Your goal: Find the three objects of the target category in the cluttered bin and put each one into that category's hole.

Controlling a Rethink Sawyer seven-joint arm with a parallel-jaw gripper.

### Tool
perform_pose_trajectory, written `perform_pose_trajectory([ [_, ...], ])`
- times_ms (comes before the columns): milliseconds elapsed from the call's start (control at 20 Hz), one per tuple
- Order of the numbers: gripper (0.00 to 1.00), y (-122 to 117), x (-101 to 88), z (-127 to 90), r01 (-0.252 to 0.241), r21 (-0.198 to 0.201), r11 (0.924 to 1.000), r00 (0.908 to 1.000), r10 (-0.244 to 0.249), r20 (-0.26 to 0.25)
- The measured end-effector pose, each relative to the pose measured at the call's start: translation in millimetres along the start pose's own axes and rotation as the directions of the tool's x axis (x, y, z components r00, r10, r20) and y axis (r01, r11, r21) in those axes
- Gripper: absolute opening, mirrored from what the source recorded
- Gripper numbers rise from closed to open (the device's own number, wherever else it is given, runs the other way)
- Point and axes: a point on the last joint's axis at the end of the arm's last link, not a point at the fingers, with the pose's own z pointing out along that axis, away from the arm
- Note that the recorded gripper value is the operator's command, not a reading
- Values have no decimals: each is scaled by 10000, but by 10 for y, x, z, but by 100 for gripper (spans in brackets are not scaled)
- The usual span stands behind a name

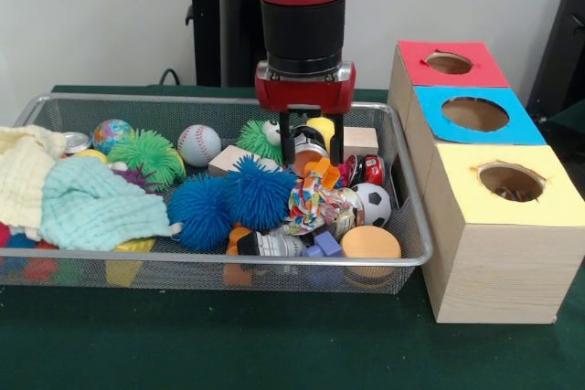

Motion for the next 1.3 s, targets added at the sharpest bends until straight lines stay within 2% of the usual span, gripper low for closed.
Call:
perform_pose_trajectory([
  [400, 100, -87, -91, -28, -148, 30, 9999, 9998, 147, 157],
  [850, 100, -93, -410, -123, -150, 71, 9999, 9968, 144, 780],
  [1300, 100, -103, -523, -159, -173, 98, 9998, 9949, 162, 999],
])
